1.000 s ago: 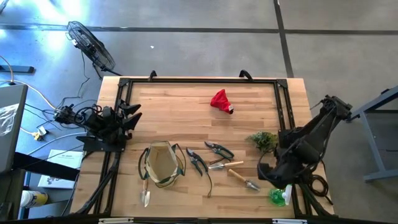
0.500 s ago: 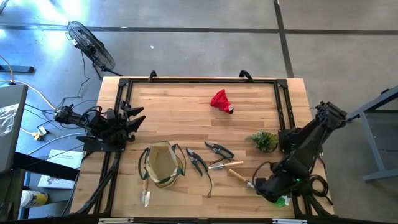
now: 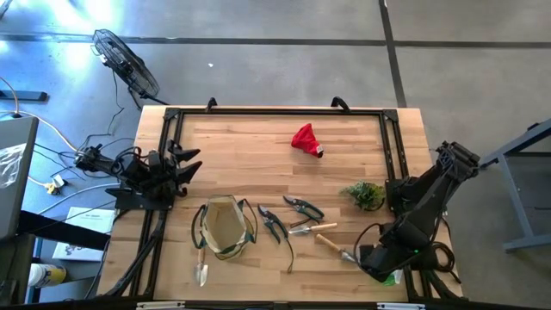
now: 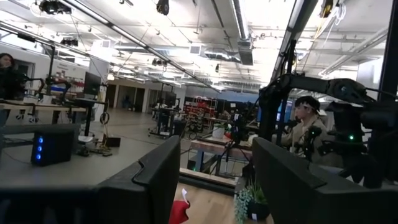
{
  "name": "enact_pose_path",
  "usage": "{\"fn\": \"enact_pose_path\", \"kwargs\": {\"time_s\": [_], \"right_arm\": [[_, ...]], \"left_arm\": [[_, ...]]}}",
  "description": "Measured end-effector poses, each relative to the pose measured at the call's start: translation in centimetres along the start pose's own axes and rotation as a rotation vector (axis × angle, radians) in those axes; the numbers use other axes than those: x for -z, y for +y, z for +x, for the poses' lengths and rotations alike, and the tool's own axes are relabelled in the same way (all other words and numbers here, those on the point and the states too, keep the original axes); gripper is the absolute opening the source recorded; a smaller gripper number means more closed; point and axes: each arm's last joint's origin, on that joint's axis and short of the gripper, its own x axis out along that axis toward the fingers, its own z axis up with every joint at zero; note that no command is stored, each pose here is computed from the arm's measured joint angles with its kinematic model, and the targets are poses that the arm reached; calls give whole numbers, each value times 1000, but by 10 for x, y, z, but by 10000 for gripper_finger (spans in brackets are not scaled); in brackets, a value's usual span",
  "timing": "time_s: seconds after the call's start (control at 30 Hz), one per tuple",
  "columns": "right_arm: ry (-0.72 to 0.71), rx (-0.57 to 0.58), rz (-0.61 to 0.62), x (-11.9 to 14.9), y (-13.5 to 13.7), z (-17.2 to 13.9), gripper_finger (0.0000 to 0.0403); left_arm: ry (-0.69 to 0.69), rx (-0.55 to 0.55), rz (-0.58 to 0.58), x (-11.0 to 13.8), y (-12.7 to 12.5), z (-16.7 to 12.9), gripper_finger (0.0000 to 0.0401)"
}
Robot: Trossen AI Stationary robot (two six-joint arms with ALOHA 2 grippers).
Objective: Pick & Place Garden tools in Gardening bag
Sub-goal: Put the green spray bottle into the brown gardening bag
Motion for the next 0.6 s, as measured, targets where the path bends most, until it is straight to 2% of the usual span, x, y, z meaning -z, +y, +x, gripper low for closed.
{"fn": "enact_pose_path", "kwargs": {"time_s": [0.6], "right_arm": [[-143, 45, 18, 6, 12, 28, 233]], "left_arm": [[26, 34, -3, 3, -1, 0, 196]]}}
